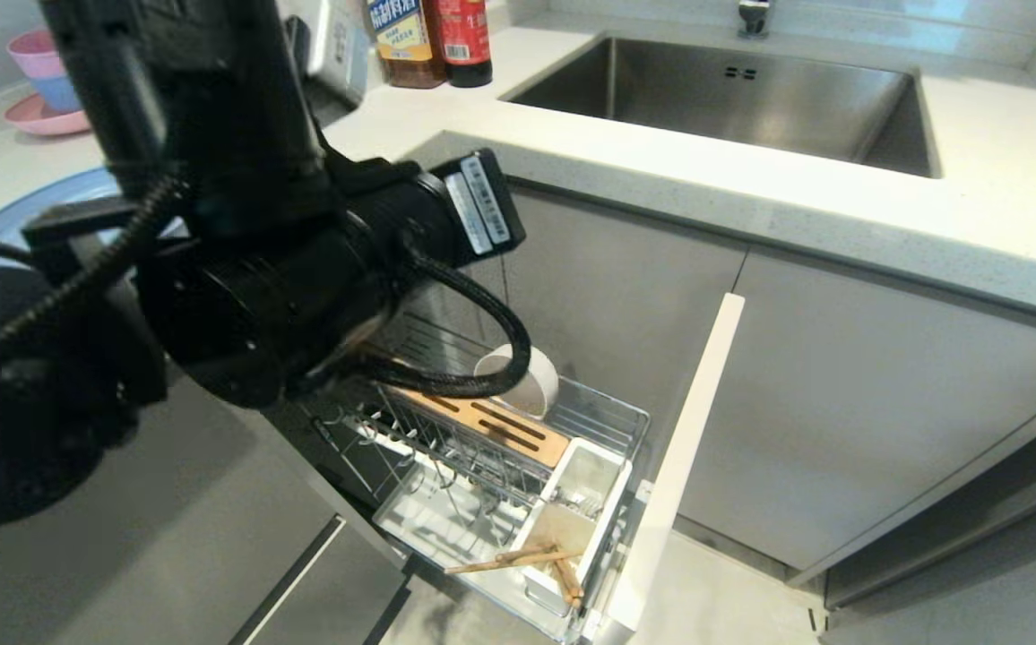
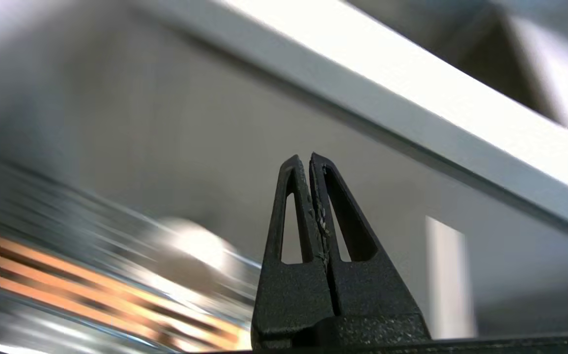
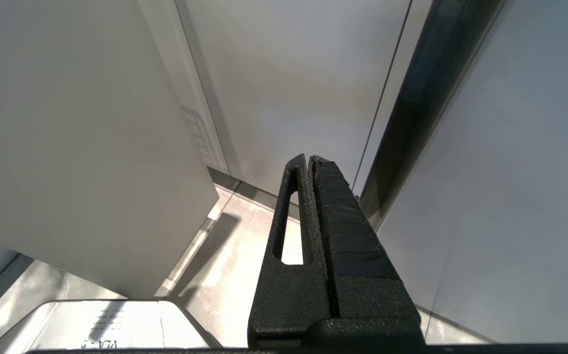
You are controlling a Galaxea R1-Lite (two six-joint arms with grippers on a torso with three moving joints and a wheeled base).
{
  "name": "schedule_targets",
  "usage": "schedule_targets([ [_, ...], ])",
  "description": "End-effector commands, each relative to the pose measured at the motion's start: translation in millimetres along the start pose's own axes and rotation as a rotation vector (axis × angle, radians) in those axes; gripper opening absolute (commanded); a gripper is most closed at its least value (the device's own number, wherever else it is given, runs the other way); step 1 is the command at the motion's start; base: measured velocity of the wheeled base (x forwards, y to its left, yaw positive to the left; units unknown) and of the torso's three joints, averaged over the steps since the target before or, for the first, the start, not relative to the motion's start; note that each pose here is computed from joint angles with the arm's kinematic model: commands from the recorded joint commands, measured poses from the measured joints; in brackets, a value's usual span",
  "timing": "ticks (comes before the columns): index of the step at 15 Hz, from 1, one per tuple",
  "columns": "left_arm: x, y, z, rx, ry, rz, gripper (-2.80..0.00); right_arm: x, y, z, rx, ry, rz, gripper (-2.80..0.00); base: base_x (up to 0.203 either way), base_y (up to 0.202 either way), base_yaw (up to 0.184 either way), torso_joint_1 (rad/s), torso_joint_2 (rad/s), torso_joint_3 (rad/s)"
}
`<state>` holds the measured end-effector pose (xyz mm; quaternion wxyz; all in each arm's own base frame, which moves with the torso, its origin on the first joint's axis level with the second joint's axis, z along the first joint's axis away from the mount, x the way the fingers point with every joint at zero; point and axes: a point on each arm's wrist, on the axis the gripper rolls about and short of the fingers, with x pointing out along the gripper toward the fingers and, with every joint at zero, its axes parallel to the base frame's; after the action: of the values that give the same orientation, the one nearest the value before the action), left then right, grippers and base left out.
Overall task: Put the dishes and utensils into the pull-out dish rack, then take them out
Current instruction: Pick up the plate and place it in the cupboard
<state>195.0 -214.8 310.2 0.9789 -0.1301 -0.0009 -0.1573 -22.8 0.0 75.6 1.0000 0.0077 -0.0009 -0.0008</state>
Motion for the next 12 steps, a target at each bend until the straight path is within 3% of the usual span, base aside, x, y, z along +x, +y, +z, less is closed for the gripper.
schedule_targets([
  [1,0.5,19.2,27.1,0.098,-0.079,0.071,-2.8,0.1,0.0,-0.4,0.0,0.002,0.0,-2.8,0.0,0.0,0.0,0.0,0.0,0.0],
  [3,11.0,43.6,58.0,0.123,-0.174,0.204,-2.8,0.1,0.0,-0.4,0.0,0.002,0.0,-2.8,0.0,0.0,0.0,0.0,0.0,0.0],
  [5,18.6,68.4,78.8,0.134,-0.226,0.387,-2.8,0.1,0.0,-0.4,0.0,0.002,0.0,-2.8,0.0,0.0,0.0,0.0,0.0,0.0],
  [8,10.3,94.0,96.7,0.198,-0.136,0.626,-2.8,0.1,0.0,-0.4,0.0,0.002,0.0,-2.8,0.0,0.0,0.0,0.0,0.0,0.0],
  [10,1.1,98.4,108.8,0.152,-0.121,0.671,-2.8,0.1,0.0,-0.4,0.0,0.002,0.0,-2.8,0.0,0.0,0.0,0.0,0.0,0.0],
  [12,-4.0,99.2,109.7,0.151,-0.083,0.683,-2.8,0.1,0.0,-0.4,0.0,0.002,0.0,-2.8,0.0,0.0,0.0,0.0,0.0,0.0],
])
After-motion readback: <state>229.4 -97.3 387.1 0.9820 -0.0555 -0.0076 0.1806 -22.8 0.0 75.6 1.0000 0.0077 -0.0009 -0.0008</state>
